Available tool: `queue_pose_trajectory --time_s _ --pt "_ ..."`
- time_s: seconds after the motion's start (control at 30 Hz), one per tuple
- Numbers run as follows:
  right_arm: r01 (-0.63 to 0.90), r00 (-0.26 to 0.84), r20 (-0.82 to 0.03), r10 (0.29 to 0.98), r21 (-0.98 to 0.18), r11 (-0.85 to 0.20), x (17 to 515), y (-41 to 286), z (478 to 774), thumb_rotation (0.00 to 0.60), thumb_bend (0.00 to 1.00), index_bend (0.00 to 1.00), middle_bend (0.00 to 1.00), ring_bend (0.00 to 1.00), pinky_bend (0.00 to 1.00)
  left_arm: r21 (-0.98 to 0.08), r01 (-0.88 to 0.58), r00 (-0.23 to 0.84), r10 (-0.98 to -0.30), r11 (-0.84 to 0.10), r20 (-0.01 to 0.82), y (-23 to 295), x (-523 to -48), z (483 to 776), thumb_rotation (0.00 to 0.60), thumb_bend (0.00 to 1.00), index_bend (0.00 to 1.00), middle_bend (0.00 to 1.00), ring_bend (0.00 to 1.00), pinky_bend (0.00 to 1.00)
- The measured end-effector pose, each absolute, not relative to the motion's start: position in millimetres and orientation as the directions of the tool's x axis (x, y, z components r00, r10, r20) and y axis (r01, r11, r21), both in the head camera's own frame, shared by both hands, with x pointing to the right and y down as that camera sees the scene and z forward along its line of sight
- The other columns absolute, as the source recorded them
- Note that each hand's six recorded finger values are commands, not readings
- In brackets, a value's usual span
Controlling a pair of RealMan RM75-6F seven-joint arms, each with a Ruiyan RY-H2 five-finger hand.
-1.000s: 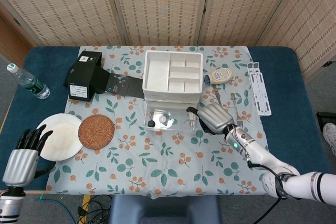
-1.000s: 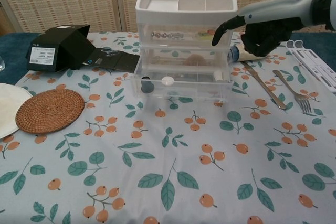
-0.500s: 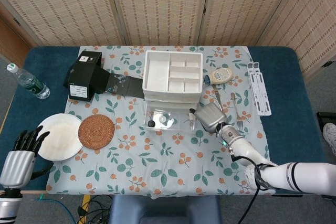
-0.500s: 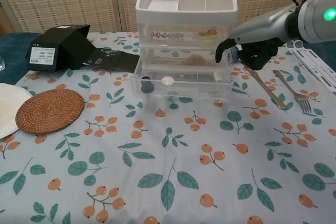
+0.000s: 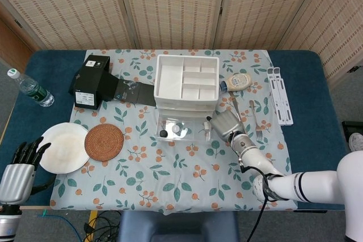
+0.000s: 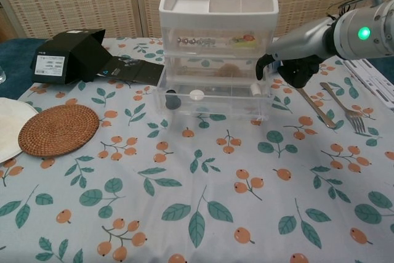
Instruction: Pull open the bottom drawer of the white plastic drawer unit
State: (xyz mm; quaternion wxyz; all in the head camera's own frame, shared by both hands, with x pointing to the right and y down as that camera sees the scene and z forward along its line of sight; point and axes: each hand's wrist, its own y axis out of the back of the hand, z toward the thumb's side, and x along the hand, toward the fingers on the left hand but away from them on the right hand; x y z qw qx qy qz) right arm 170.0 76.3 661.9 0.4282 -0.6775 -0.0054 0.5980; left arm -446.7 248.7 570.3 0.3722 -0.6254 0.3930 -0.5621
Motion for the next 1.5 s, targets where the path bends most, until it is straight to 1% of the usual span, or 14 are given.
queue_pose_trajectory --time_s 0.3,0.57,0.9,1.1,1.23,1.37,1.5 --pt "-0.517 0.277 -0.816 0.508 -0.572 -0.637 170 80 668 0.6 0.96 0.18 0.94 1.0 1.0 -0.908 -0.073 0.06 -0.91 -0.413 0.409 248 -447 571 0.6 0.17 0.14 0.07 0.11 0.07" --pt "-0.505 0.3 -0.819 0.489 -0.571 -0.647 163 86 668 0.6 0.96 0.18 0.94 1.0 1.0 -0.909 -0.071 0.058 -0.912 -0.41 0.407 247 -447 570 0.6 0.17 0.14 0.07 0.11 0.07" --pt "-0.408 0.371 -0.822 0.432 -0.562 -0.719 142 97 664 0.6 0.96 0.18 0.94 1.0 1.0 -0.91 -0.067 0.049 -0.912 -0.41 0.407 248 -449 569 0.6 0.17 0.14 0.07 0.11 0.07" --pt "-0.365 0.419 -0.792 0.443 -0.594 -0.717 134 94 655 0.6 0.96 0.18 0.94 1.0 1.0 -0.91 -0.063 0.044 -0.912 -0.41 0.408 249 -451 568 0.6 0.17 0.14 0.07 0.11 0.07" --pt "-0.371 0.416 -0.791 0.448 -0.598 -0.711 138 91 651 0.6 0.96 0.18 0.94 1.0 1.0 -0.91 -0.064 0.047 -0.912 -0.41 0.407 248 -450 568 0.6 0.17 0.14 0.07 0.11 0.07" --pt "-0.393 0.411 -0.806 0.425 -0.578 -0.715 140 95 652 0.6 0.96 0.18 0.94 1.0 1.0 -0.909 -0.062 0.048 -0.911 -0.413 0.41 248 -449 569 0.6 0.17 0.14 0.07 0.11 0.07" --pt "-0.411 0.416 -0.822 0.388 -0.551 -0.727 138 101 652 0.6 0.96 0.18 0.94 1.0 1.0 -0.907 -0.059 0.046 -0.909 -0.417 0.415 248 -449 570 0.6 0.17 0.14 0.07 0.11 0.07"
